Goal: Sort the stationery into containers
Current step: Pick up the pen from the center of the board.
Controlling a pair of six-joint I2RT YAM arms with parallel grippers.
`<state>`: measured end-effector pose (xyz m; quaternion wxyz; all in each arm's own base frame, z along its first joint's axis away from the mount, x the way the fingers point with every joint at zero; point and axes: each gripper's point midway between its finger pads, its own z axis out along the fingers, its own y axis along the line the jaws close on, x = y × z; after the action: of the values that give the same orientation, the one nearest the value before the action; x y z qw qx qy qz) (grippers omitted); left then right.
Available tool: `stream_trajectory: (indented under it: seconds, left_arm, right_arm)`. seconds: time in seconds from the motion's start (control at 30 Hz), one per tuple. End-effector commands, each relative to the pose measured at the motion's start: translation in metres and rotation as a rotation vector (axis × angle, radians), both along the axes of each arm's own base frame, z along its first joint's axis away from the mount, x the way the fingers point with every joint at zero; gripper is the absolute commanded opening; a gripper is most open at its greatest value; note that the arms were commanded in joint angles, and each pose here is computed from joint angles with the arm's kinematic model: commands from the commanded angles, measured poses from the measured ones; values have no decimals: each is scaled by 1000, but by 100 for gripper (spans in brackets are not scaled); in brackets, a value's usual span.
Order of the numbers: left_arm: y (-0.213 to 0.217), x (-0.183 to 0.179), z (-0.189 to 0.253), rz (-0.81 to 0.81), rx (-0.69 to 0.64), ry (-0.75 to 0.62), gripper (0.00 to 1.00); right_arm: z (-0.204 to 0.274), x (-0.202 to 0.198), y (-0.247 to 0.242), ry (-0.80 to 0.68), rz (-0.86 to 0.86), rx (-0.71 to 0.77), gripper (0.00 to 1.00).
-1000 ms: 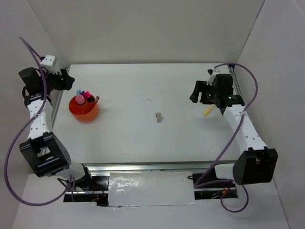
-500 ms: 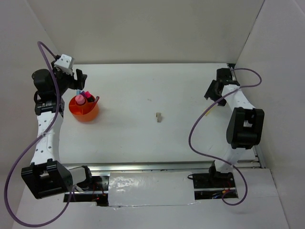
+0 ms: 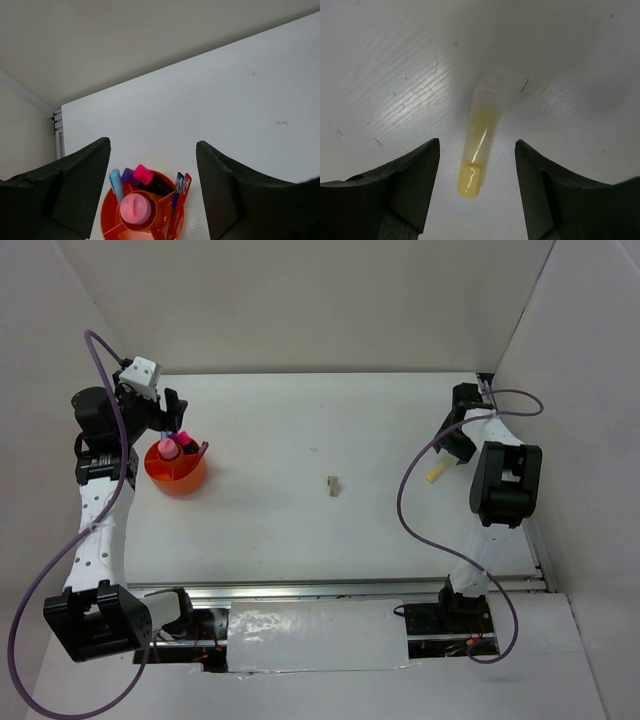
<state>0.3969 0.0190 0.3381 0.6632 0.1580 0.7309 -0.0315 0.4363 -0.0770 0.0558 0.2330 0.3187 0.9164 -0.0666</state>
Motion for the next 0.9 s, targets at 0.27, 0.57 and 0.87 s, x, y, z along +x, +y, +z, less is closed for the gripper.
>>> stream_trajectory:
  seconds: [0.27, 0.57, 0.87]
  left_arm:
    - [-4, -8, 12, -6, 12, -26, 81]
    - [-4, -8, 11, -7, 5, -10, 82]
    - [-6, -6, 10, -19, -3, 2, 82]
  right_arm:
    - [-15, 14, -13, 34, -37, 7, 65]
    - [-26, 20, -9, 63, -7, 39, 47]
    - [-29, 23, -6, 98, 35, 27, 45]
